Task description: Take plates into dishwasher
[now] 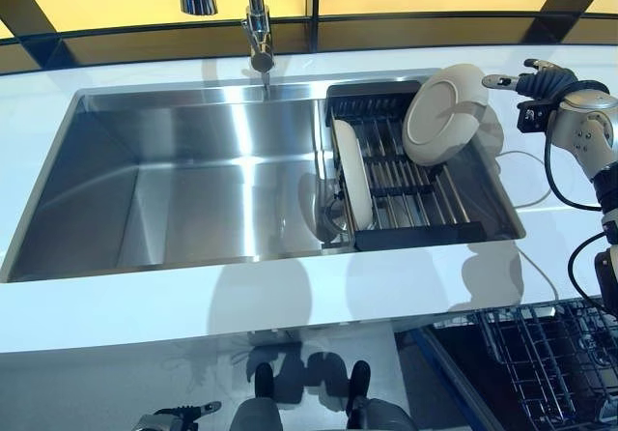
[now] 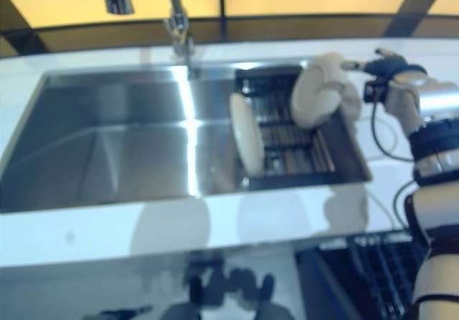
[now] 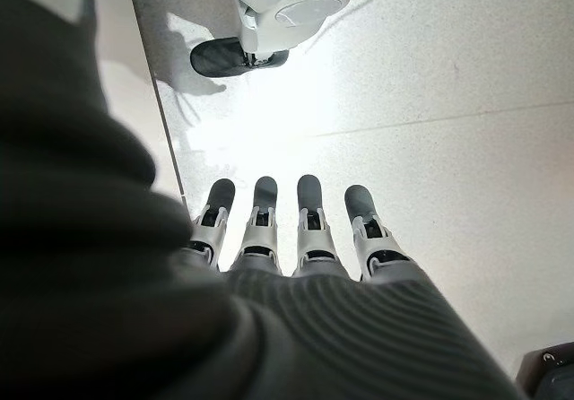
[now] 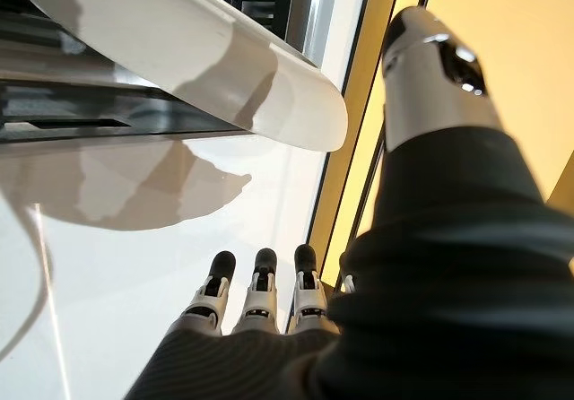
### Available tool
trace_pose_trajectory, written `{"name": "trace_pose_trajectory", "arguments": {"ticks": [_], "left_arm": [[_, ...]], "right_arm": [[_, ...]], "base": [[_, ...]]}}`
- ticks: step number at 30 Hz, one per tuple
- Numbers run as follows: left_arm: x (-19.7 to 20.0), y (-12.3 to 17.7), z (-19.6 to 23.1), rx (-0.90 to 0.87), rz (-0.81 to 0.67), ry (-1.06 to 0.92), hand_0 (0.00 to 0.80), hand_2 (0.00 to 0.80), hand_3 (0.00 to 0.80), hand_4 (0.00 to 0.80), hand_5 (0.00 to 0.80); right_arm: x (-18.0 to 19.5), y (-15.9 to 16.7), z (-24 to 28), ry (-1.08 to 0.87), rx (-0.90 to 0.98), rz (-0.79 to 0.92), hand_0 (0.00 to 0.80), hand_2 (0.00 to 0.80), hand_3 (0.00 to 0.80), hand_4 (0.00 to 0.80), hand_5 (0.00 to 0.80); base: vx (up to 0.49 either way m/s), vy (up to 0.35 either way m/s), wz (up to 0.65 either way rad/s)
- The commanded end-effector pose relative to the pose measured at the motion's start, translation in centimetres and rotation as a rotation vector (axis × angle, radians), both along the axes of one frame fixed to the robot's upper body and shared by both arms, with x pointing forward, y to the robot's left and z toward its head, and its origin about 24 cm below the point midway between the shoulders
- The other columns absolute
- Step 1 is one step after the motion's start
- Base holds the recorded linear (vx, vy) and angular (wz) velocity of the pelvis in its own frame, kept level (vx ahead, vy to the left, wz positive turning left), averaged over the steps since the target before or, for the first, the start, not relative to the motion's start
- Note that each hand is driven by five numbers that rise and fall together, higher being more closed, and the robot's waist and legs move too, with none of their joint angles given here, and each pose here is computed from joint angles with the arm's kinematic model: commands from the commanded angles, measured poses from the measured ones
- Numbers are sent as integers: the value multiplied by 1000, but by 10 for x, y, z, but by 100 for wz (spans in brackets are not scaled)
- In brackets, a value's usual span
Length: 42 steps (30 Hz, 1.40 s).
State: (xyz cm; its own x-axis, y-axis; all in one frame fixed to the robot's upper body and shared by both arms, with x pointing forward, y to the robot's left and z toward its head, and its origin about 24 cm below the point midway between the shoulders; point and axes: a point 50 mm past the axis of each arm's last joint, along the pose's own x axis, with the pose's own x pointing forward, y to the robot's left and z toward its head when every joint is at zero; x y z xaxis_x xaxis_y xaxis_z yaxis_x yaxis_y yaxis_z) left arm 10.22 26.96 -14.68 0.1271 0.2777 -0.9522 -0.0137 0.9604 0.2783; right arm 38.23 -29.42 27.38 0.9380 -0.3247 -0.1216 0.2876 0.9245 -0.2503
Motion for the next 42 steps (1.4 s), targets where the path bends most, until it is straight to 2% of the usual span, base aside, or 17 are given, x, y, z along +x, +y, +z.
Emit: {"name": "trace_pose_trajectory", "arguments": {"ticks": [1, 42], "left_arm": [[6, 13, 6, 38, -19, 25, 0, 0, 0, 0, 0], [25, 6, 10, 18, 9, -24, 0, 0, 0, 0, 0]], "right_arm": [[0, 17, 47, -125, -50, 47, 0, 0, 0, 0, 0], [10, 45, 26, -66, 10, 149, 0, 0, 0, 0, 0]], "base": [[0, 0, 0], [-1, 0, 0]]}}
